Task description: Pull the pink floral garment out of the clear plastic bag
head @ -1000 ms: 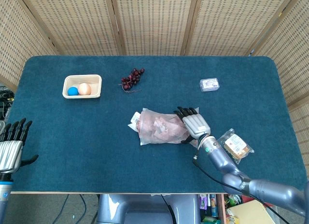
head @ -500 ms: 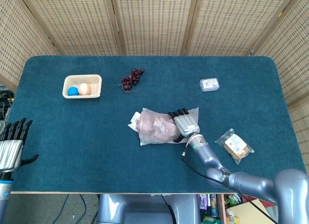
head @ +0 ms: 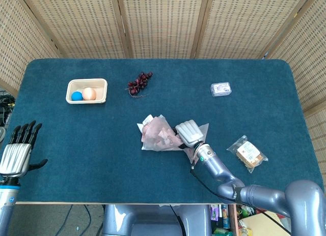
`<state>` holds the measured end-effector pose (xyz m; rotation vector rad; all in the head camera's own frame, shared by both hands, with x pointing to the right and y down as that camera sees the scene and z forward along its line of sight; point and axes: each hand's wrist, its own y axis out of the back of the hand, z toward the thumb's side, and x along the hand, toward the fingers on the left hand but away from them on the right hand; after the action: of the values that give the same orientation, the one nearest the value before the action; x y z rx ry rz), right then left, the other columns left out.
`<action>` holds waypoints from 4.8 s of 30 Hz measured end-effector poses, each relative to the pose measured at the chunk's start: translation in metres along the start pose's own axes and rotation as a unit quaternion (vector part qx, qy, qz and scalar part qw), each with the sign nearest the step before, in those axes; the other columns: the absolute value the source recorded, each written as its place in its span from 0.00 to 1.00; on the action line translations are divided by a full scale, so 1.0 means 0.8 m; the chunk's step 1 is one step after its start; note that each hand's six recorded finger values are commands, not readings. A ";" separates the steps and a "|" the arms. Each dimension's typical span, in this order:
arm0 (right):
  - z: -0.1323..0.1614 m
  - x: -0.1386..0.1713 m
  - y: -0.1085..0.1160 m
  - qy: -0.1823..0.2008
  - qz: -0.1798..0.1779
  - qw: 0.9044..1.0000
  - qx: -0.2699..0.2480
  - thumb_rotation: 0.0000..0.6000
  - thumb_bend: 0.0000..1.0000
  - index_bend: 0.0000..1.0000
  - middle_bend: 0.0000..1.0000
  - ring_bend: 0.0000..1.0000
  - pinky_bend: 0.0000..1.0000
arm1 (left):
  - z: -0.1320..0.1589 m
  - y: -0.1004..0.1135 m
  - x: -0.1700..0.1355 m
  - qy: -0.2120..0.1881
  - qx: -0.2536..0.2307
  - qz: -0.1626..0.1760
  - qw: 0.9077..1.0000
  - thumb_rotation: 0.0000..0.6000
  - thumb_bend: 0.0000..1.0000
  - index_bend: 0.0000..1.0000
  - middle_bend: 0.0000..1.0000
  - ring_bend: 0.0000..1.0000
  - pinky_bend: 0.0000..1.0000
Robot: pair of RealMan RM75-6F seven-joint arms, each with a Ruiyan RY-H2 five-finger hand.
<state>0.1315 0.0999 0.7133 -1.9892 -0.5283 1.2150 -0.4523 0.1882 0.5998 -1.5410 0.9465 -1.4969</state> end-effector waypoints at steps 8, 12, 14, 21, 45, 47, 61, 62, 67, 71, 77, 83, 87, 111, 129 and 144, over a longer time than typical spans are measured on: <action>0.033 0.011 0.025 0.083 -0.042 0.995 -0.024 1.00 0.56 0.61 0.62 0.49 0.51 | 0.037 0.010 0.036 -0.065 -0.005 -0.004 0.998 1.00 0.11 0.24 0.00 0.00 0.00; 0.055 0.010 0.033 0.115 -0.064 0.991 -0.021 1.00 0.56 0.61 0.62 0.49 0.51 | 0.069 0.013 0.064 -0.106 -0.015 -0.022 0.994 1.00 0.11 0.33 0.00 0.00 0.00; 0.062 0.007 0.031 0.117 -0.068 0.990 -0.026 1.00 0.56 0.61 0.62 0.49 0.51 | 0.087 0.013 0.079 -0.125 -0.025 -0.035 0.991 1.00 0.11 0.36 0.00 0.00 0.00; 0.072 0.001 0.029 0.118 -0.069 0.990 -0.026 1.00 0.56 0.61 0.62 0.49 0.51 | 0.154 0.011 0.121 -0.174 -0.095 -0.067 0.978 1.00 0.11 0.37 0.00 0.00 0.00; 0.083 0.001 0.031 0.117 -0.060 0.991 -0.015 1.00 0.56 0.61 0.62 0.50 0.51 | 0.247 -0.003 0.132 -0.208 -0.184 -0.140 0.950 1.00 0.11 0.37 0.00 0.00 0.00; 0.084 0.001 0.031 0.117 -0.060 0.991 -0.015 1.00 0.56 0.61 0.62 0.50 0.51 | 0.252 -0.003 0.131 -0.209 -0.191 -0.143 0.948 1.00 0.11 0.37 0.00 0.00 0.00; 0.090 0.001 0.037 0.117 -0.062 0.991 -0.023 1.00 0.56 0.61 0.63 0.50 0.51 | 0.282 -0.010 0.130 -0.221 -0.187 -0.153 0.945 1.00 0.11 0.37 0.00 0.00 0.00; 0.090 0.001 0.037 0.117 -0.063 0.991 -0.023 1.00 0.56 0.61 0.63 0.50 0.51 | 0.283 -0.011 0.130 -0.220 -0.186 -0.153 0.945 1.00 0.11 0.37 0.00 0.00 0.00; 0.088 0.002 0.038 0.116 -0.063 0.991 -0.025 1.00 0.56 0.61 0.63 0.50 0.51 | 0.286 -0.015 0.131 -0.214 -0.185 -0.152 0.947 1.00 0.11 0.40 0.00 0.00 0.00; 0.088 0.003 0.038 0.116 -0.063 0.991 -0.026 1.00 0.56 0.61 0.63 0.50 0.51 | 0.292 -0.017 0.130 -0.216 -0.188 -0.151 0.946 1.00 0.33 0.48 0.00 0.00 0.00; 0.090 0.005 0.038 0.119 -0.063 0.990 -0.028 1.00 0.56 0.61 0.63 0.50 0.51 | 0.297 -0.019 0.130 -0.218 -0.185 -0.148 0.947 1.00 0.56 0.65 0.00 0.00 0.00; 0.091 0.005 0.038 0.120 -0.063 0.990 -0.030 1.00 0.56 0.61 0.63 0.50 0.51 | 0.299 -0.019 0.131 -0.219 -0.174 -0.143 0.949 1.00 0.63 0.69 0.00 0.00 0.00; 0.093 0.005 0.037 0.122 -0.062 0.990 -0.031 1.00 0.57 0.61 0.63 0.50 0.51 | 0.297 -0.017 0.134 -0.217 -0.163 -0.137 0.953 1.00 0.64 0.70 0.00 0.00 0.00; 0.064 0.004 0.015 0.071 -0.023 0.997 -0.019 1.00 0.05 0.00 0.02 0.01 0.09 | 0.292 -0.046 0.175 -0.198 -0.114 -0.157 0.961 1.00 0.64 0.71 0.00 0.00 0.00; 0.012 0.117 -0.005 0.197 -0.090 0.960 0.177 1.00 0.05 0.23 0.68 0.62 0.76 | 0.328 -0.028 0.172 -0.208 -0.145 -0.157 0.954 1.00 0.64 0.71 0.00 0.00 0.00; 0.071 0.120 -0.046 0.333 -0.110 0.901 0.256 1.00 0.05 0.25 0.76 0.71 0.87 | 0.322 -0.015 0.171 -0.189 -0.140 -0.159 0.959 1.00 0.64 0.72 0.00 0.00 0.00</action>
<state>0.1275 0.2084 0.6698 -1.6770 -0.0616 0.4106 -0.1902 0.0771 0.6662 -2.1764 0.7288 -1.2413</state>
